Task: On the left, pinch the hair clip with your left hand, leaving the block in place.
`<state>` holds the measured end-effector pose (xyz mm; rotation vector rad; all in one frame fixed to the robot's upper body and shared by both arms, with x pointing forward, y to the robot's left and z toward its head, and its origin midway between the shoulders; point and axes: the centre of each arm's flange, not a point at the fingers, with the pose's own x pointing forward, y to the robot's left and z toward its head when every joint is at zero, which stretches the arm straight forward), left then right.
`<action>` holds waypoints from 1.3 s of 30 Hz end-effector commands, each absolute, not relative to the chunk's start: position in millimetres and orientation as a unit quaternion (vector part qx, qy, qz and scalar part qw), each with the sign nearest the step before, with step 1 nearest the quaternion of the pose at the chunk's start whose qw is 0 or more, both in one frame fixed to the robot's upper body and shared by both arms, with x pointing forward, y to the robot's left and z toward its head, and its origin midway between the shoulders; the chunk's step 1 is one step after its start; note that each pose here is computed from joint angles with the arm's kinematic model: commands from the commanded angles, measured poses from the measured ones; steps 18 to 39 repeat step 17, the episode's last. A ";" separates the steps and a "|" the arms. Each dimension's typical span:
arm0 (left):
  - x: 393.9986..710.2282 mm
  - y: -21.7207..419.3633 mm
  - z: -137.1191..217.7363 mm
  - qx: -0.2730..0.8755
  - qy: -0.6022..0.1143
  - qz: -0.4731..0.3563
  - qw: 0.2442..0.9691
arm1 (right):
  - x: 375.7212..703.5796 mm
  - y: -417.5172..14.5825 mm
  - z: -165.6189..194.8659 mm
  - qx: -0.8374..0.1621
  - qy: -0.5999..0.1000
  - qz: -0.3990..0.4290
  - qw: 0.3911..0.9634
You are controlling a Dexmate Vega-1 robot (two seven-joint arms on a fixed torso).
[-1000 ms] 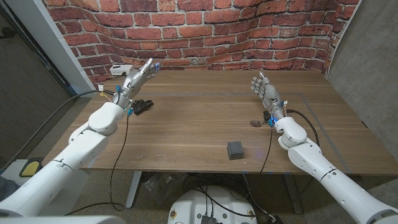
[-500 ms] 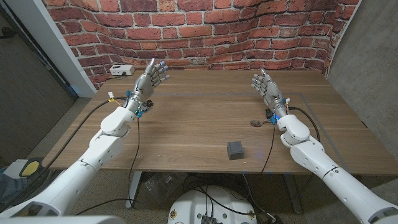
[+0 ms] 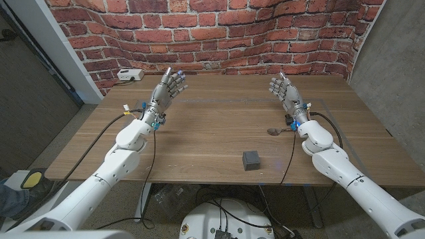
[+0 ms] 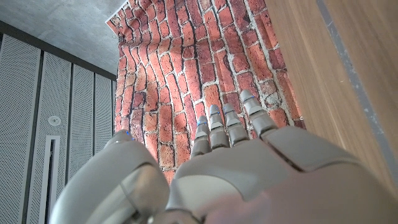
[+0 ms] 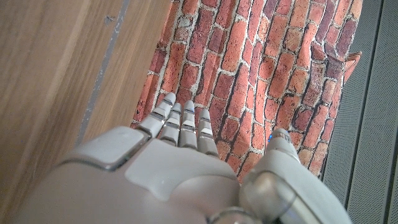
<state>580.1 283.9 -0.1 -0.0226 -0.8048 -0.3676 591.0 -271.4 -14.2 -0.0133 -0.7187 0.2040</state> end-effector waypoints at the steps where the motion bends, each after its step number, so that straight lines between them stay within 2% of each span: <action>1: 581.7 277.7 -16.0 -0.021 -0.374 -0.176 0.910 | 591.0 -273.9 -20.2 -0.002 -0.348 0.099 0.932; 39: 588.3 281.2 -18.9 -0.022 -0.364 -0.168 0.916 | 593.3 -266.8 -24.1 0.010 -0.349 0.102 0.932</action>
